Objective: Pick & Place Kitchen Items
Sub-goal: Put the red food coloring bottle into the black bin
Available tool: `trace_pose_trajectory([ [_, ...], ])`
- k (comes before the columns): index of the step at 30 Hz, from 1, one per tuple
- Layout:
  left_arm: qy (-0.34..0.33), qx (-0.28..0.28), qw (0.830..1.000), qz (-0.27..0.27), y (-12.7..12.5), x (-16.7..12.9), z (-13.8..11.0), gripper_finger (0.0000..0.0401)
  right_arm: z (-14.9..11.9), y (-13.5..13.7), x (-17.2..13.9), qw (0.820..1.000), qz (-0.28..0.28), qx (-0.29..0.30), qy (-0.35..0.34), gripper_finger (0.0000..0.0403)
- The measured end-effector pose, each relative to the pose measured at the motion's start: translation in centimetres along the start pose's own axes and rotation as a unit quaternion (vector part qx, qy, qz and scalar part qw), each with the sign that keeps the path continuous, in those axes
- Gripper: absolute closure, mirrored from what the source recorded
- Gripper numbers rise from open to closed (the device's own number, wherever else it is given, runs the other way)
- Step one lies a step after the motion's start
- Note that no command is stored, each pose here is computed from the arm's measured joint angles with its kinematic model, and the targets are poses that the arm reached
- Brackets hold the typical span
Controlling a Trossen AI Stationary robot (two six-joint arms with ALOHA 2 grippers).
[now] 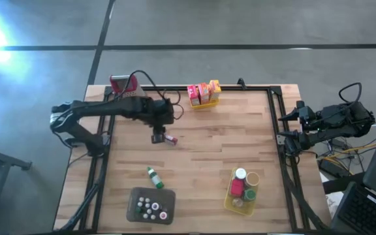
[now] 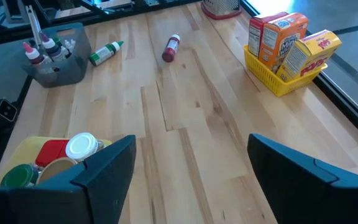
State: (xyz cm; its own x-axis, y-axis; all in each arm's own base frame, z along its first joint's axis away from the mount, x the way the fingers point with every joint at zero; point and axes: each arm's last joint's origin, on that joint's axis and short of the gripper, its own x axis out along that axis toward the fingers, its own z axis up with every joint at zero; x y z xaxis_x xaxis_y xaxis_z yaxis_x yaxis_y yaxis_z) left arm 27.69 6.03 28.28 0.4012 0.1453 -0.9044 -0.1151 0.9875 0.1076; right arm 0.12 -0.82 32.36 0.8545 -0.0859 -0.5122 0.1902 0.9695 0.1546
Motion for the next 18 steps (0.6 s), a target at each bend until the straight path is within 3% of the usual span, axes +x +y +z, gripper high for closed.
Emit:
trace_pose_trajectory([
  [5, 0.064, 0.03, 0.998, 0.003, 1.6, 1.0, -1.0, 0.0261, 0.0, 0.0, 0.0, 1.0, 0.0, 0.0, 0.0, 0.0082],
  [12, 0.069, 0.138, 0.988, -0.004, 1.8, 2.6, -0.5, 0.0262, 0.0, 0.0, 0.0, 1.0, 0.0, 0.0, 0.0, 0.006],
  [18, 0.091, 0.163, 0.982, -0.014, 1.8, 4.9, -0.1, 0.0263, 0.0, 0.0, 0.0, 1.0, 0.0, 0.0, 0.0, 0.0044],
])
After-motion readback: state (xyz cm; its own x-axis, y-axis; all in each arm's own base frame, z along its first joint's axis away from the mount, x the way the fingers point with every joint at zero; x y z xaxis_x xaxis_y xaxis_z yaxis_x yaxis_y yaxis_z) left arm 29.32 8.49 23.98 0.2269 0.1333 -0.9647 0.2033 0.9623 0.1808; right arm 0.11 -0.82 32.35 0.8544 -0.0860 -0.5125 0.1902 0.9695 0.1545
